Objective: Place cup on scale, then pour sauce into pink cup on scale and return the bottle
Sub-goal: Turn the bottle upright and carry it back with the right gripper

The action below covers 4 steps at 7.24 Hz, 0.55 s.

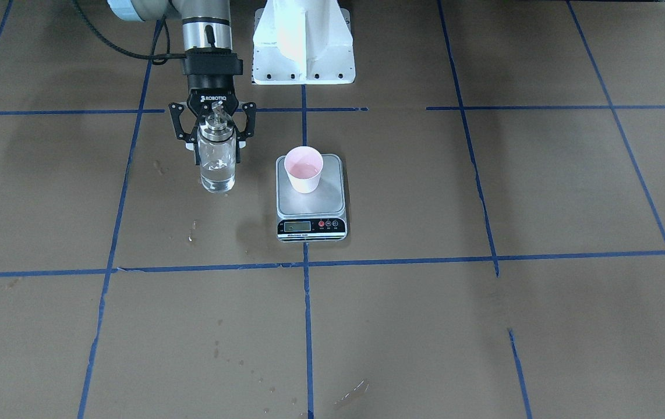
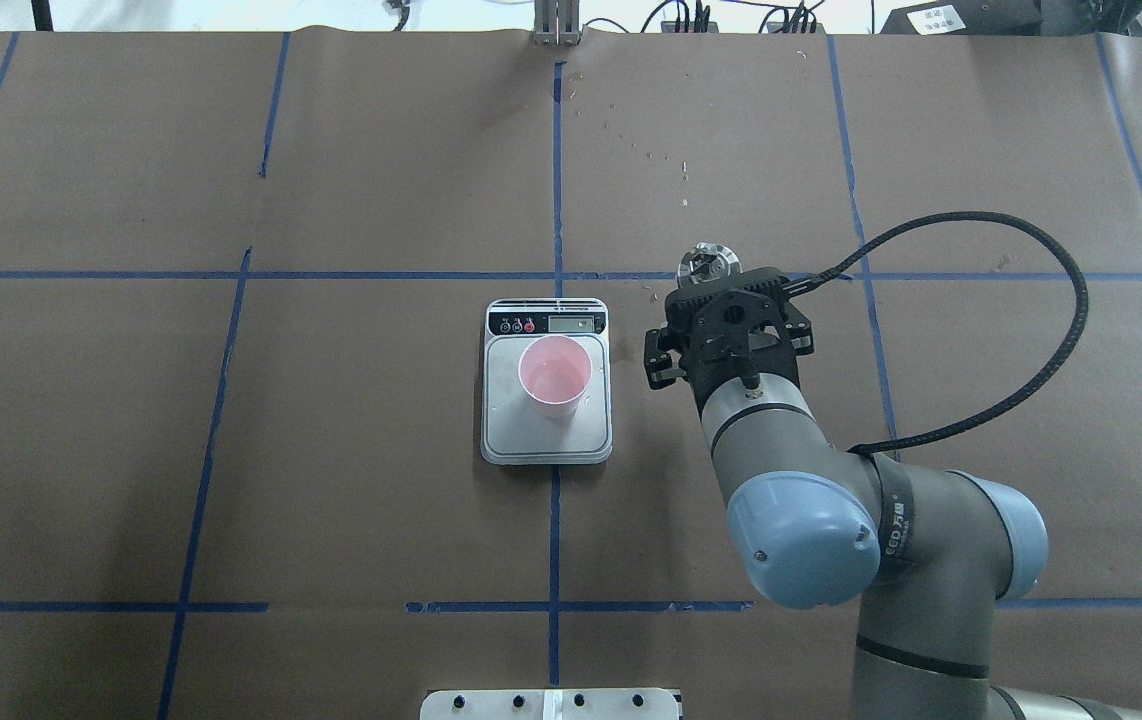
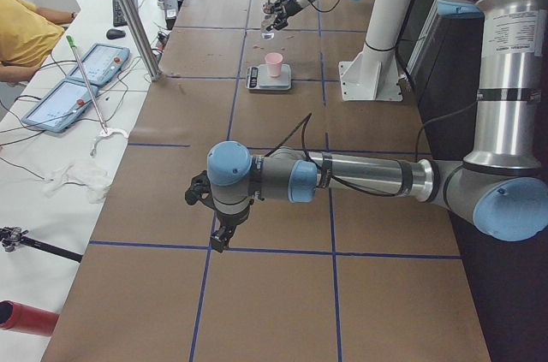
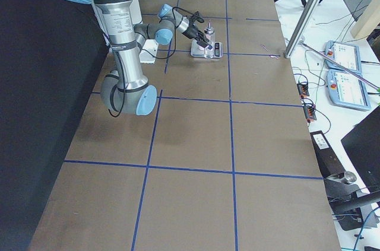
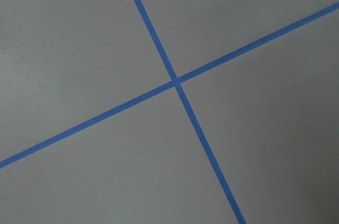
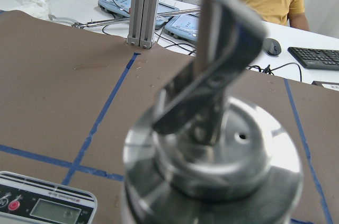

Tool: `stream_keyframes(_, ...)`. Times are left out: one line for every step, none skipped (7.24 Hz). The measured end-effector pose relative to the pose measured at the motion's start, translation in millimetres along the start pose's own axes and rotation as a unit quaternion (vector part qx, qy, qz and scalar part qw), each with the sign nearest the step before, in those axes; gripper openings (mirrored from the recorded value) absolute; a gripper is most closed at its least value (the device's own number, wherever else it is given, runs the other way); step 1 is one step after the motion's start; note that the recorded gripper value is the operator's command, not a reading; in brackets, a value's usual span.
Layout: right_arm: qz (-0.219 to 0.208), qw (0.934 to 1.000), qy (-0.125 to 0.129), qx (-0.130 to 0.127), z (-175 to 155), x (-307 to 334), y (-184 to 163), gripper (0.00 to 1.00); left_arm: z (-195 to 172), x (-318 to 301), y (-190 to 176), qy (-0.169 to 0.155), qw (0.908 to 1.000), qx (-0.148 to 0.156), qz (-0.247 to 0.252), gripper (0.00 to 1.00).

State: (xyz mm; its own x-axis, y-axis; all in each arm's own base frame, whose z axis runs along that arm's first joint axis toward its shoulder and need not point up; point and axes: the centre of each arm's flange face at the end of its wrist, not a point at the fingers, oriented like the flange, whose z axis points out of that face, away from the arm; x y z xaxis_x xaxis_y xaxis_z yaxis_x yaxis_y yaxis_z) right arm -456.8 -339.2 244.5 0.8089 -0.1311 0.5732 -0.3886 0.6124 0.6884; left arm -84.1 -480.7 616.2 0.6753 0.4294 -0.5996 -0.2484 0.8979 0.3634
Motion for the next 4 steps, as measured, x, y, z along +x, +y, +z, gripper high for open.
stream_keyframes(0.021, 0.9998, -0.004, -0.003, 7.1, 26.5, 17.0, 0.0, -1.3, 1.1, -0.5, -0.001, 1.0, 0.001, 0.001, 1.0)
stream_keyframes(0.031, 0.9995, -0.003, -0.005, 13.6, 53.6, 32.0, 0.0, -2.0, 1.7, -0.8, -0.001, 1.0, 0.002, 0.002, 1.0)
stream_keyframes(0.043, 0.999, 0.0, -0.007, 18.5, 78.7, 46.2, 0.0, -2.5, 2.0, -1.3, -0.002, 1.0, 0.002, 0.003, 1.0)
stream_keyframes(0.056, 0.9983, 0.006, -0.013, 22.7, 100.6, 59.3, 0.0, -3.1, 2.3, -2.0, -0.002, 1.0, 0.003, 0.003, 1.0)
